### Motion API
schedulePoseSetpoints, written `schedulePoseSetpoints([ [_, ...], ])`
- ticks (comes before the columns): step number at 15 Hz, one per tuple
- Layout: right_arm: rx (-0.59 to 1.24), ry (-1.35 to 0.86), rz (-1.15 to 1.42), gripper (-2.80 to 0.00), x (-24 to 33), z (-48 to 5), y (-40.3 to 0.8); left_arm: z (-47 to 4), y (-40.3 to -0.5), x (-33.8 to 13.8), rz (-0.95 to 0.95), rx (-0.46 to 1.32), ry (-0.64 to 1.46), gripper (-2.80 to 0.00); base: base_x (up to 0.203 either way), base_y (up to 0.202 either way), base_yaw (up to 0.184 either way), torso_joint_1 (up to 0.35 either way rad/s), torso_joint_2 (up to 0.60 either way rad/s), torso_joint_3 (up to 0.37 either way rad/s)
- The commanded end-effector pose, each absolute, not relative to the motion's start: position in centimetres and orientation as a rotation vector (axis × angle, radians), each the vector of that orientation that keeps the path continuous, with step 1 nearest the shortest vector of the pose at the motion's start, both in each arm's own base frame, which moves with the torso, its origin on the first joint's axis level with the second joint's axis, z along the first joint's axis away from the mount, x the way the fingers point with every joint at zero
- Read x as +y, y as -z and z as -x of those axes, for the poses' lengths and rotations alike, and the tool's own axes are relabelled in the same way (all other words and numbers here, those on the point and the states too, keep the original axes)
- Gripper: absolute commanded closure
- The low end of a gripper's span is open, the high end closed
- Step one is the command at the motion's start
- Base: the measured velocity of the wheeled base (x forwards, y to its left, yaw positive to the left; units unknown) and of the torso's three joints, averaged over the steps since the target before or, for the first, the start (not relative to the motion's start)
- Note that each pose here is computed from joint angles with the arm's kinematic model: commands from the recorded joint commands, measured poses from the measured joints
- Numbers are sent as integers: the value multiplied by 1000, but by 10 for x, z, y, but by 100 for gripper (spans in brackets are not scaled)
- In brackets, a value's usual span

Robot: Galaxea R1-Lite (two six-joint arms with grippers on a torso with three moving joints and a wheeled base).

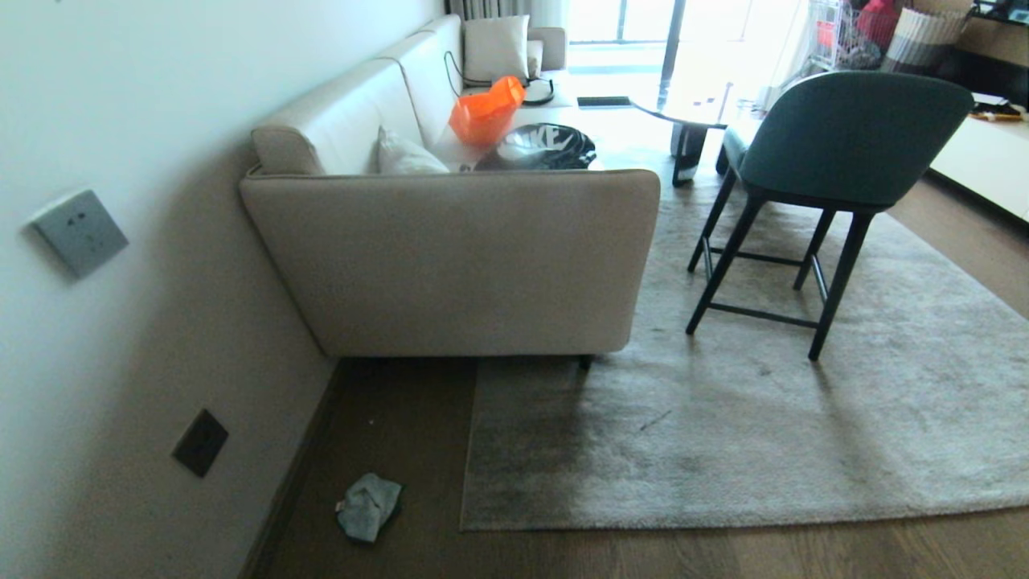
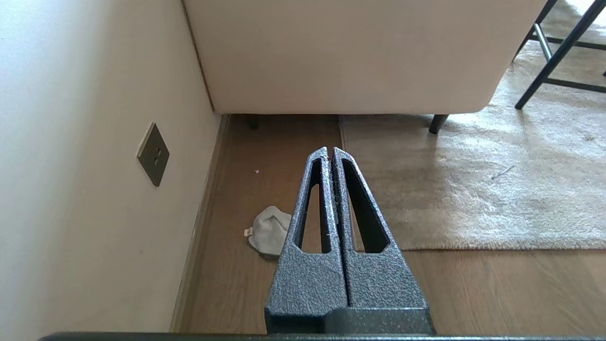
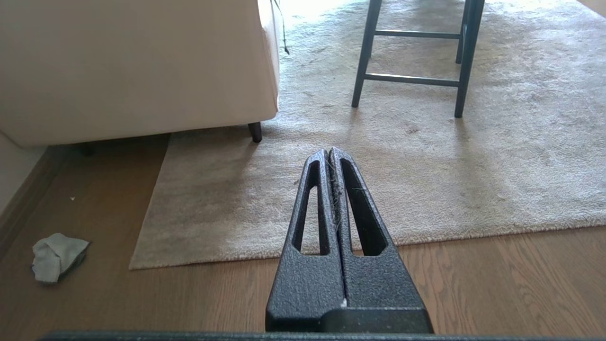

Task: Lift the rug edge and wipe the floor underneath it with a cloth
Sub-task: Pick up the rag

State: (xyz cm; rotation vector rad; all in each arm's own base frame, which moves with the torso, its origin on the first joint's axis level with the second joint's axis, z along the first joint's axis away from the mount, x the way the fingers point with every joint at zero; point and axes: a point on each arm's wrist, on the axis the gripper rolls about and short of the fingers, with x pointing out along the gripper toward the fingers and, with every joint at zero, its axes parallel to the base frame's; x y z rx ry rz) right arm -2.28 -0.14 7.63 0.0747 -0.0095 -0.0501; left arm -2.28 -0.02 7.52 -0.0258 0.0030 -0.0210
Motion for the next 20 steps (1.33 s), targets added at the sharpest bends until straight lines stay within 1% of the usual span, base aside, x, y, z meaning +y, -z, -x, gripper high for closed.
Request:
schedulePoseSetpoints([
  [1, -8, 50, -75, 0, -1, 23, -76, 23, -75, 0, 26, 3, 21, 0, 0, 0, 0, 0, 0, 0],
  [8, -10, 50, -75, 0, -1, 23, -76, 23, -75, 0, 26, 3, 21, 0, 0, 0, 0, 16, 54, 62],
  [20, -10, 50, -75, 0, -1, 23, -76, 23, -75, 0, 26, 3, 21, 0, 0, 0, 0, 0, 0, 0],
])
